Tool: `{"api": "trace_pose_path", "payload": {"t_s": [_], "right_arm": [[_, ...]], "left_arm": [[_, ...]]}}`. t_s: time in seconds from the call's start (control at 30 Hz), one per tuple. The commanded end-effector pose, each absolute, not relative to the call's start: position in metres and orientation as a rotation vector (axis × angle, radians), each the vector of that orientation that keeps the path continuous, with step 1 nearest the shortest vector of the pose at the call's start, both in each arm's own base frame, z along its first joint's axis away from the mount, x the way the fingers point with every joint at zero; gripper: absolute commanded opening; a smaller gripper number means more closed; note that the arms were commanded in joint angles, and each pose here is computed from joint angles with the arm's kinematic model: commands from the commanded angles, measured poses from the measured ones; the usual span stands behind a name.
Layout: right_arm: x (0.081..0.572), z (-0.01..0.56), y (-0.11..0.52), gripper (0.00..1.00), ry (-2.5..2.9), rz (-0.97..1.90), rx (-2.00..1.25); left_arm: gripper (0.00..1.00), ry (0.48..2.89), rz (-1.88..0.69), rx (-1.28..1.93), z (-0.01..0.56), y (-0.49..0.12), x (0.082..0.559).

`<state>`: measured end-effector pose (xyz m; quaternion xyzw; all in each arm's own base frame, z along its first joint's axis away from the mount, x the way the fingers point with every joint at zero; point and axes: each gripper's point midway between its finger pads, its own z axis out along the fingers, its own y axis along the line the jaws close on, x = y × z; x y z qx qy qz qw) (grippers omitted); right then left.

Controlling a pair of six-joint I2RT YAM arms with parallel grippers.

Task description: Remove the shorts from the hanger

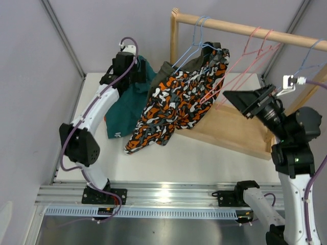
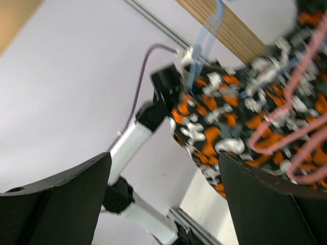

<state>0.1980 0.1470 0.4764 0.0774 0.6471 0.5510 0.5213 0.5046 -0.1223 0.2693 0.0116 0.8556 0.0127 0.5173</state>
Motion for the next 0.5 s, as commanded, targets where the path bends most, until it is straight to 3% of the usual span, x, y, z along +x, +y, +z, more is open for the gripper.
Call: {"api": "trace_pose_path", "payload": {"t_s": [0.0,0.23,0.27,0.33,0.37,0.47], "right_arm": [[0.198,0.533,0.156,0.93,1.405,1.37,0.053],[0.251,0.557,0.201,0.92,1.418,1.371,-0.008],[0.268,0.554,0.209,0.92,1.436,1.362,-0.006],[0.286,0.551,0.217,0.9,1.444,1.327,0.001],[0.302,0.541,0.227,0.9,1.478,1.319,0.005],[0.333,0.532,0.237,0.89,1.506,1.25,0.021]], "left_arm": [[0.99,1.808,-0.147,-0.01,0.379,-0.123,0.455],[0.99,1.768,-0.211,0.05,0.373,-0.101,0.356],[0.99,1.822,-0.2,0.069,0.34,-0.1,0.346],[0.99,1.747,-0.236,0.09,0.353,-0.096,0.321],[0.99,1.798,-0.224,0.112,0.321,-0.095,0.316],[0.99,1.799,-0.225,0.12,0.3,-0.089,0.296]]}}
